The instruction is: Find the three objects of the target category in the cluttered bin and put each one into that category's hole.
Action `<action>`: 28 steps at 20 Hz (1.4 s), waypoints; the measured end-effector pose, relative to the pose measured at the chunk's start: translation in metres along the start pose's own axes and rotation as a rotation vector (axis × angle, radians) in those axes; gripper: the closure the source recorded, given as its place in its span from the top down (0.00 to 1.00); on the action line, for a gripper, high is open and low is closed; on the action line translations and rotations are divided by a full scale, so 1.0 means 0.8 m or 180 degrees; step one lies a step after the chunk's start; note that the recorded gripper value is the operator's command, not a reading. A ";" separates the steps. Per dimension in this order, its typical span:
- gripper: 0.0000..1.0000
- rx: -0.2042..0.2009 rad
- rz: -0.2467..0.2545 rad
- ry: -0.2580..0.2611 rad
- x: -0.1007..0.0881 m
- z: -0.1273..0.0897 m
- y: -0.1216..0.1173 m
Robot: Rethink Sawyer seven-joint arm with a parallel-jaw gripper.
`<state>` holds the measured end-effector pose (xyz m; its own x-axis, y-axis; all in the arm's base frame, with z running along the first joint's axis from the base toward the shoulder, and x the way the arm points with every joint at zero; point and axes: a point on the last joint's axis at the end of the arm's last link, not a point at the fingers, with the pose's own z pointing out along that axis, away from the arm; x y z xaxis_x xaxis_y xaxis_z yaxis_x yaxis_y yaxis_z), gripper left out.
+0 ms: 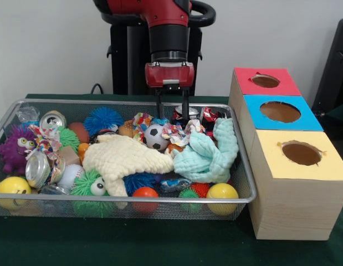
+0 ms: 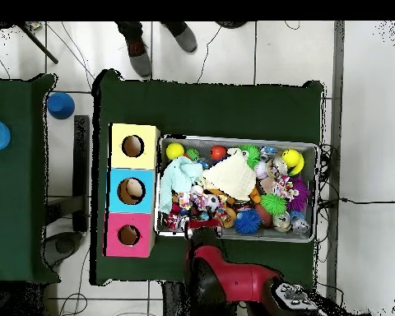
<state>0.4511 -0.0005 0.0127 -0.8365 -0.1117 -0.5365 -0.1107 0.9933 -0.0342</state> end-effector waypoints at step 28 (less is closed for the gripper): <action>1.00 0.0107 -0.0021 -0.0260 0.013 0.030 0.015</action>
<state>0.4539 0.0107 -0.0138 -0.7890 -0.1167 -0.6031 -0.0969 0.9931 -0.0655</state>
